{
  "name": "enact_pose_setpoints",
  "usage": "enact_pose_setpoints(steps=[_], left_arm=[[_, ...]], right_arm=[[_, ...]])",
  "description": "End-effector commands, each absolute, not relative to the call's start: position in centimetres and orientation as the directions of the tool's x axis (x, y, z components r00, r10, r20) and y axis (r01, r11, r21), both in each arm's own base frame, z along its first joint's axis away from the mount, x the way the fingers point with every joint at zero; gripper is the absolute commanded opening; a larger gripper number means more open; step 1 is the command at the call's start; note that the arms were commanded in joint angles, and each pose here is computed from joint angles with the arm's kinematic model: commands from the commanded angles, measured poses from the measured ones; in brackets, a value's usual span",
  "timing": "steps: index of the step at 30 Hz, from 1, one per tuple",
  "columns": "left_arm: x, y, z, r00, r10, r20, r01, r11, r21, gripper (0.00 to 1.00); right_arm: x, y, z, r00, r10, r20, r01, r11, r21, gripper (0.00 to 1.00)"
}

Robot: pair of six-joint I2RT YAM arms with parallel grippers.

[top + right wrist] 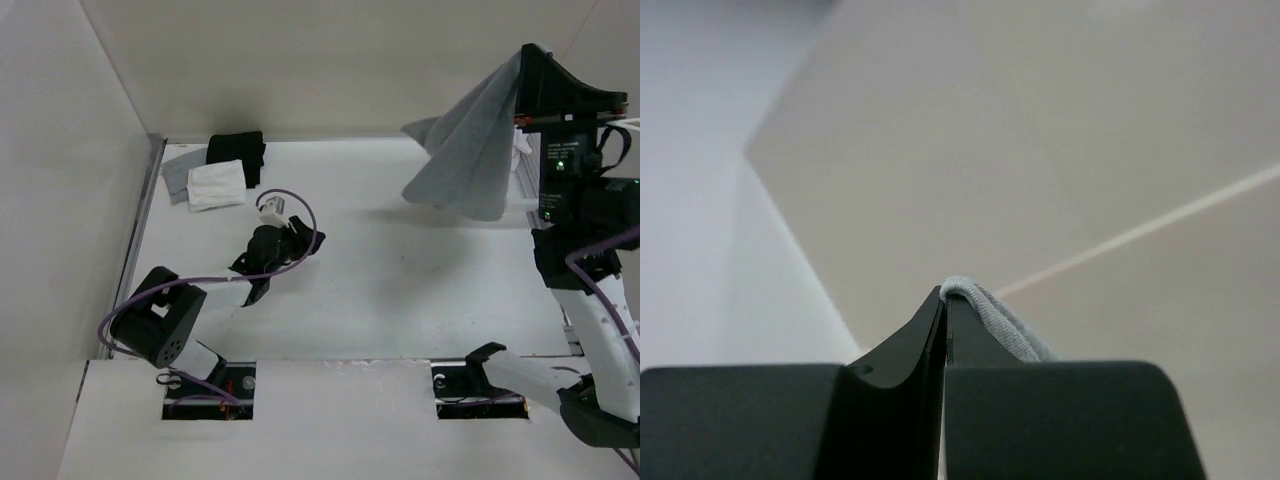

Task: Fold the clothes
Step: Flatten the tank top out

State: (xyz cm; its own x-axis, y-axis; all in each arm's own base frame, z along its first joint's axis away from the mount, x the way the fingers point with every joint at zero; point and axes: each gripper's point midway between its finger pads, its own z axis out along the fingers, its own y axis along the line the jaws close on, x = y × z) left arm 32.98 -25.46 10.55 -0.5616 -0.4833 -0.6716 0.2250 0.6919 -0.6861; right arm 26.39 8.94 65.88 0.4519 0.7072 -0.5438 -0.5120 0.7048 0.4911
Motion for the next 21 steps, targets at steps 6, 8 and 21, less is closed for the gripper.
enact_pose_setpoints(steps=[6,8,21], left_arm=[[35.2,-19.4,14.0,-0.427,-0.643,-0.636,0.142,0.647,-0.749,0.41],[35.4,-17.9,13.6,-0.410,-0.666,-0.623,0.104,0.645,-0.758,0.41],[36.2,-16.0,12.7,-0.398,-0.707,-0.585,0.039,0.624,-0.781,0.41]], right_arm=[[27.7,13.5,65.7,0.438,0.677,-0.591,-0.538,0.724,0.432,0.01],[32.9,16.5,61.4,0.342,0.677,-0.652,-0.514,0.716,0.473,0.01],[43.9,26.3,60.8,0.261,0.669,-0.696,-0.473,0.717,0.511,0.00]])
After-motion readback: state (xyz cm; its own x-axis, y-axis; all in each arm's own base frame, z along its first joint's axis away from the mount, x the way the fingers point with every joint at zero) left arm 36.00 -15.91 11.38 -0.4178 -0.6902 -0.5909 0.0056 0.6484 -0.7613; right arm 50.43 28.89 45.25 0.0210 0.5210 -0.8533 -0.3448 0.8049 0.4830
